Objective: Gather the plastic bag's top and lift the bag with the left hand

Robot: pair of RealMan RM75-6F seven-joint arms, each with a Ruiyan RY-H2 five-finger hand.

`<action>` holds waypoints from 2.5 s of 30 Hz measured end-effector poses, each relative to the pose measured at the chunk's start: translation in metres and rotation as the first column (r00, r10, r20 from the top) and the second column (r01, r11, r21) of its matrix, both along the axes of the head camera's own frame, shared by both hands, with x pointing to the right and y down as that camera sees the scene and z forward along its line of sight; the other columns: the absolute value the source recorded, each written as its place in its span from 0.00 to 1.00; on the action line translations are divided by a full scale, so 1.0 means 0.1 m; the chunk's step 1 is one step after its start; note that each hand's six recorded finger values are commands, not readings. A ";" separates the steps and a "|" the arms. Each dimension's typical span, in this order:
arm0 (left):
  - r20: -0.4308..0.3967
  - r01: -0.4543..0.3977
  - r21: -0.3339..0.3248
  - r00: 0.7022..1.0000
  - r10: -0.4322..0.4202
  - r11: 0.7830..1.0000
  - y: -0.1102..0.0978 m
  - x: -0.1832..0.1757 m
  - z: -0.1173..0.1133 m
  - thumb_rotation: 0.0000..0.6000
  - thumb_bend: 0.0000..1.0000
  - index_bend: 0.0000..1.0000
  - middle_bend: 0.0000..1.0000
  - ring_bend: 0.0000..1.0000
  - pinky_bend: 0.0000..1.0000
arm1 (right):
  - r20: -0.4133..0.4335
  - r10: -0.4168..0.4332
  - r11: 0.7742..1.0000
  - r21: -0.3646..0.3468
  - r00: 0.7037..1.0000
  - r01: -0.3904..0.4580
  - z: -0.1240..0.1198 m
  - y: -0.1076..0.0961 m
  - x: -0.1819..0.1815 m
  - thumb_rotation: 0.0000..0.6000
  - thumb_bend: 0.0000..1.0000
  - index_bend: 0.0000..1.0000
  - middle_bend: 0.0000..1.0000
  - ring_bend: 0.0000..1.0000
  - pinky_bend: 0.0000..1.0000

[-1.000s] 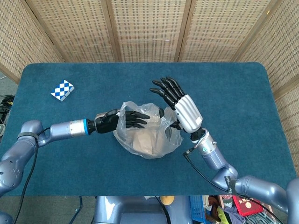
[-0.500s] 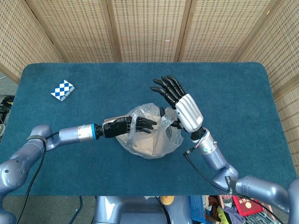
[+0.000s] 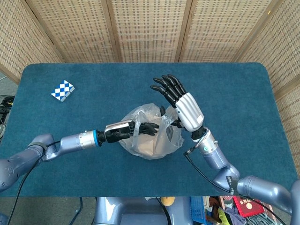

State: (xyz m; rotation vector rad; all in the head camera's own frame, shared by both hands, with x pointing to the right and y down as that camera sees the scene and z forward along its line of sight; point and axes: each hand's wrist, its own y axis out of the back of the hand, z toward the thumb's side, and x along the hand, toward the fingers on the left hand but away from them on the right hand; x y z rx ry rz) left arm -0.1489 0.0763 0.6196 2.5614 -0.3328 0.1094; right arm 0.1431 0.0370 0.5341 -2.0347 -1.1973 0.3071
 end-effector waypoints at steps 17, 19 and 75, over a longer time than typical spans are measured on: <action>0.046 0.065 0.208 0.996 -0.077 0.976 0.06 0.17 -0.09 1.00 0.14 0.00 0.00 0.04 0.07 | 0.002 -0.007 1.000 0.001 1.000 0.007 -0.01 0.01 -0.03 1.00 0.74 0.15 0.12 0.00 0.00; 0.052 0.051 0.215 0.997 -0.063 0.975 0.08 0.20 -0.10 1.00 0.14 0.00 0.00 0.04 0.07 | -0.001 -0.010 1.000 -0.001 1.000 0.010 0.00 0.01 -0.05 1.00 0.74 0.15 0.12 0.00 0.00; 0.087 -0.021 0.287 0.996 -0.004 0.958 0.20 0.64 -0.19 1.00 0.14 0.06 0.00 0.09 0.07 | -0.131 -0.137 0.990 -0.006 0.982 0.137 -0.06 -0.02 -0.48 1.00 0.73 0.15 0.13 0.00 0.00</action>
